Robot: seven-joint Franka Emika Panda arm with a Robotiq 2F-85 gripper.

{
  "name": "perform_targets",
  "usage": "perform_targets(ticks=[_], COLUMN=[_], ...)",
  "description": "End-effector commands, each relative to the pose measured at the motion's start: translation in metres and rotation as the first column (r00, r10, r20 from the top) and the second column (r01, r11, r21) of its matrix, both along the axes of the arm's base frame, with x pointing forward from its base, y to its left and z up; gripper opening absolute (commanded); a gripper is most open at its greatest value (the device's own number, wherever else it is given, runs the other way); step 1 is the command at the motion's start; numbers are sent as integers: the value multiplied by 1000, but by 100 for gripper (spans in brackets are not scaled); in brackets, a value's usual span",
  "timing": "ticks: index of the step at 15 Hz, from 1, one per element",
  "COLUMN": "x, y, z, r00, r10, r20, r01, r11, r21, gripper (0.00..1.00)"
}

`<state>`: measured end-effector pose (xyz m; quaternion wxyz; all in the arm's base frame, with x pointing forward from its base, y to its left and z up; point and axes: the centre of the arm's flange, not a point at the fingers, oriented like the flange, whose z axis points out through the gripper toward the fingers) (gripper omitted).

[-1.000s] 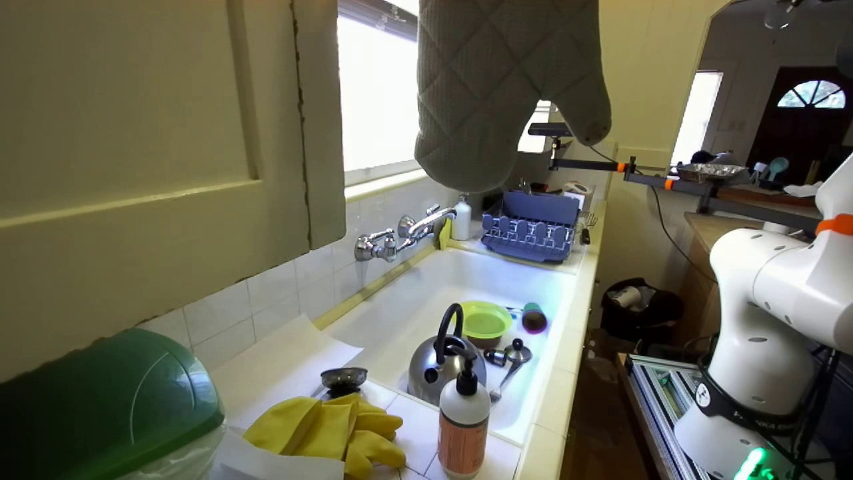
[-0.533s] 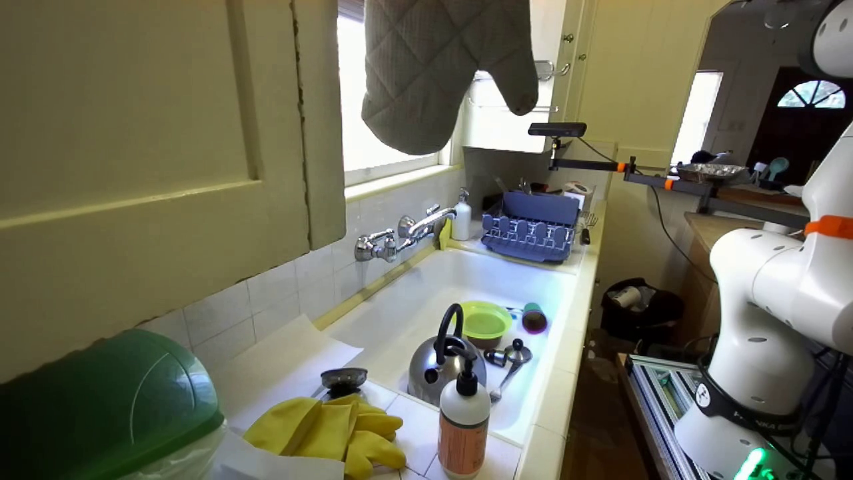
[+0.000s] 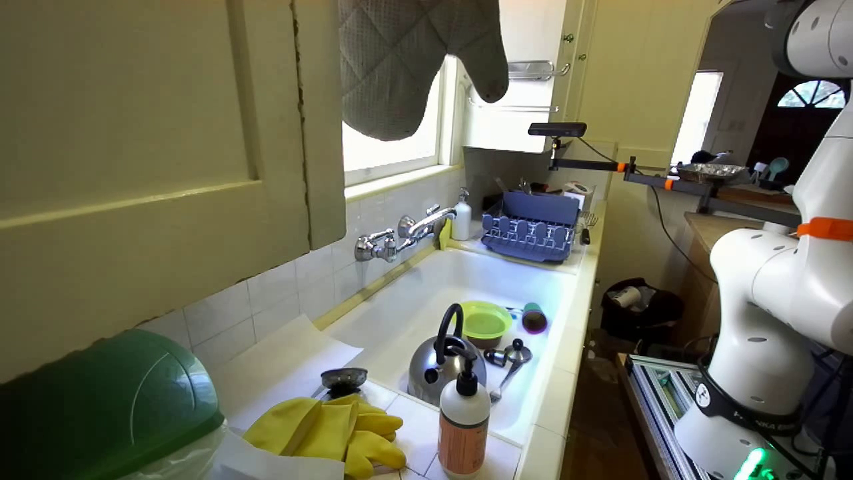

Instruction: Hang the grey mitts on the side of the upper cabinet.

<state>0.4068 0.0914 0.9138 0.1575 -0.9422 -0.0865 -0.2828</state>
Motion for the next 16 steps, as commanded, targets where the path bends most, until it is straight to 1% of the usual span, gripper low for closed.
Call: perform_targets(ticks=[1, 6, 7, 8, 12, 16], x=[0, 0, 0, 3, 27, 52], y=[0, -1, -1, 0, 0, -3], z=[0, 1, 1, 4, 30, 53], r00=[1000, 1000, 1000, 1000, 1000, 999], r10=[0, -1, -1, -2, -13, -31], r20=[1, 2, 2, 3, -14, -6], r01=[0, 1, 1, 2, 13, 31], r11=[1000, 1000, 1000, 1000, 1000, 999], r21=[0, 0, 0, 7, -4, -12], gripper=[9, 9, 2, 2, 2, 2])
